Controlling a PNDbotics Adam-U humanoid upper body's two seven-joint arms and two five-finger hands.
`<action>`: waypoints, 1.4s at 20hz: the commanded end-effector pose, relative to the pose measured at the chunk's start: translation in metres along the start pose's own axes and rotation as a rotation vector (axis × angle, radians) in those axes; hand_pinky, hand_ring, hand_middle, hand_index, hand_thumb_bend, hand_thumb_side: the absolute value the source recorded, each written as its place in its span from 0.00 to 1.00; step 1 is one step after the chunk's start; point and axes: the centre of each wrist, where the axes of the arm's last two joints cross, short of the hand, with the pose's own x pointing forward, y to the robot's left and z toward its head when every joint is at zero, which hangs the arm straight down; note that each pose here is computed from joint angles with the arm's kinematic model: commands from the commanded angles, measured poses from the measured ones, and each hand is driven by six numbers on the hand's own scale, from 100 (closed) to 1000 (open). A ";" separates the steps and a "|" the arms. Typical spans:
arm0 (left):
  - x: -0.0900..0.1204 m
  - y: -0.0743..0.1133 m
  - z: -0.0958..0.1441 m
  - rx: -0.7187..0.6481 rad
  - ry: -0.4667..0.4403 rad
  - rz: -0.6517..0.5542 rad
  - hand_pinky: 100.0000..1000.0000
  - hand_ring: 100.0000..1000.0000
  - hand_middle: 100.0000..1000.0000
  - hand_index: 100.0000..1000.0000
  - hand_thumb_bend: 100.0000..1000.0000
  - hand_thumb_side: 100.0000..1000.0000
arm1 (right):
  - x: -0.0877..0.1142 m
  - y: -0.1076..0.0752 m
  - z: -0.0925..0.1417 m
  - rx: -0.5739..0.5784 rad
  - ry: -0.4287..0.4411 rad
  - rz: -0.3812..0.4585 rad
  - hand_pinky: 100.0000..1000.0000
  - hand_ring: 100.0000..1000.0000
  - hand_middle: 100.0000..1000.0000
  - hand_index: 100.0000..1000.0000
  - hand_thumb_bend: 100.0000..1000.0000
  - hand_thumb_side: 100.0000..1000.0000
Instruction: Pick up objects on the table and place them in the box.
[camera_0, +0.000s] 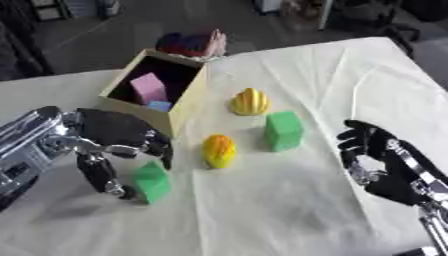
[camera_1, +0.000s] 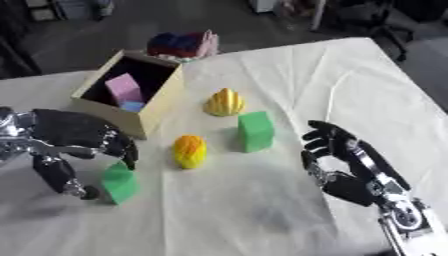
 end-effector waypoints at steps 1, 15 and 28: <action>-0.006 0.012 0.011 -0.127 -0.031 -0.069 0.78 0.75 0.76 0.79 0.41 0.04 | 0.004 -0.007 0.000 0.001 -0.010 0.026 0.67 0.71 0.71 0.92 0.08 0.26; -0.015 -0.006 -0.013 -0.206 -0.055 -0.026 0.78 0.75 0.75 0.79 0.41 0.00 | 0.003 -0.006 -0.001 0.007 -0.009 0.018 0.67 0.71 0.71 0.92 0.08 0.26; -0.021 0.023 0.025 -0.031 0.006 0.038 0.68 0.51 0.46 0.55 0.28 0.00 | 0.002 -0.006 0.001 0.001 -0.002 0.018 0.67 0.71 0.71 0.92 0.07 0.27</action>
